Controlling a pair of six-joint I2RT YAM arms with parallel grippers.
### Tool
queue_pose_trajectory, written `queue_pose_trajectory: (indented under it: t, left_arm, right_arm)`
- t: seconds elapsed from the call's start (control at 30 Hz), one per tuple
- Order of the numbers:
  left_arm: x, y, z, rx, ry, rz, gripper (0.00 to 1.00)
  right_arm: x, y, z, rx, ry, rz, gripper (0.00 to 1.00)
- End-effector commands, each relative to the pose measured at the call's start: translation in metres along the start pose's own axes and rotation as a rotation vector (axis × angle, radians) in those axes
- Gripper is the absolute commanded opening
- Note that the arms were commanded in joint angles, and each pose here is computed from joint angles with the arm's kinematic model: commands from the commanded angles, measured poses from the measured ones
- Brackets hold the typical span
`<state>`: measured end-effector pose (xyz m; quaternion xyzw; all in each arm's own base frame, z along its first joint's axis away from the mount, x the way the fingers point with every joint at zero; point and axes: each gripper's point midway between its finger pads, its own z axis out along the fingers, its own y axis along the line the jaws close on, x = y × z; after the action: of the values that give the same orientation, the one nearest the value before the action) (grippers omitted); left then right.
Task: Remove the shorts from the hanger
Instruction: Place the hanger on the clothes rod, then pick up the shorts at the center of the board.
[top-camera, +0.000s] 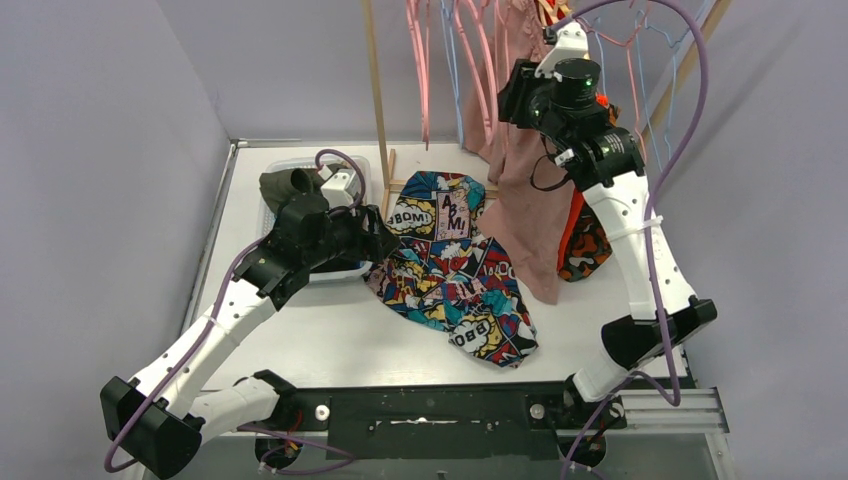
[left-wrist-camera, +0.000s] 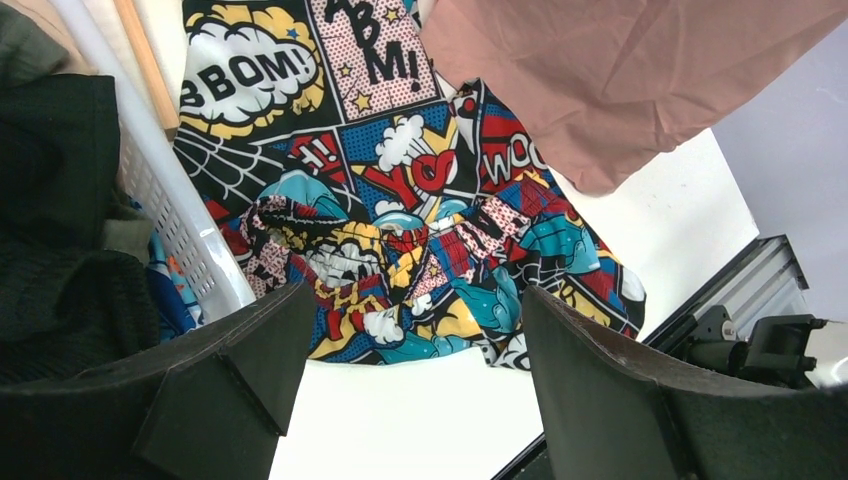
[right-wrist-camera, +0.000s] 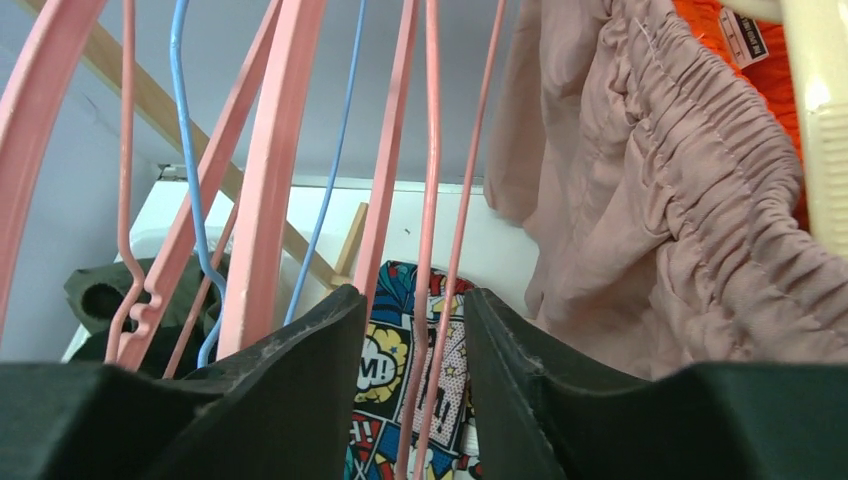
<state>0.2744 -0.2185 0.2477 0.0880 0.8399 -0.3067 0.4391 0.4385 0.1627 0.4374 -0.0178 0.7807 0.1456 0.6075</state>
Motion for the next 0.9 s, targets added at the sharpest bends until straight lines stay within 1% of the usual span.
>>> queue_pose_trajectory:
  t: [0.0, 0.1, 0.17, 0.3, 0.33, 0.43, 0.53, 0.6, 0.67, 0.77, 0.87]
  left_arm:
    - [-0.014, -0.012, -0.004, 0.05, -0.035, 0.006, 0.76]
    - [-0.012, -0.015, -0.004, 0.063, -0.026, -0.005, 0.76]
    - [-0.011, -0.015, -0.004, 0.064, -0.022, -0.012, 0.76]
    - [-0.01, -0.016, -0.003, 0.071, -0.015, -0.008, 0.76]
    - [-0.01, -0.017, -0.003, 0.076, -0.01, -0.005, 0.76]
    - [-0.008, -0.017, 0.0, 0.084, 0.002, -0.004, 0.76]
    - [-0.005, -0.02, 0.004, 0.106, -0.003, -0.029, 0.76]
    - [-0.002, -0.025, 0.01, 0.13, 0.0, -0.066, 0.75]
    - [0.005, -0.026, 0.018, 0.128, 0.034, -0.086, 0.73]
    - [0.024, -0.024, 0.026, 0.081, 0.087, -0.067, 0.73]
    - [0.046, -0.019, 0.031, 0.04, 0.136, -0.06, 0.73]
  right_arm:
    - [-0.029, 0.009, -0.027, -0.066, -0.098, 0.019, 0.5]
    - [-0.017, 0.0, -0.037, -0.028, -0.09, 0.046, 0.54]
    - [-0.003, -0.003, -0.047, -0.032, -0.092, 0.063, 0.59]
    - [0.03, 0.006, -0.077, -0.172, -0.165, 0.049, 0.68]
    - [0.04, 0.003, -0.088, -0.183, -0.177, 0.046, 0.69]
    - [0.054, -0.001, -0.122, -0.212, -0.231, 0.026, 0.72]
    - [0.081, 0.008, -0.14, -0.314, -0.241, -0.044, 0.72]
    - [0.118, 0.009, -0.138, -0.352, -0.188, -0.087, 0.72]
    - [0.167, 0.012, -0.134, -0.385, -0.086, -0.114, 0.73]
    - [0.225, 0.024, -0.131, -0.421, 0.028, -0.083, 0.74]
    - [0.263, 0.038, -0.124, -0.424, 0.082, -0.043, 0.75]
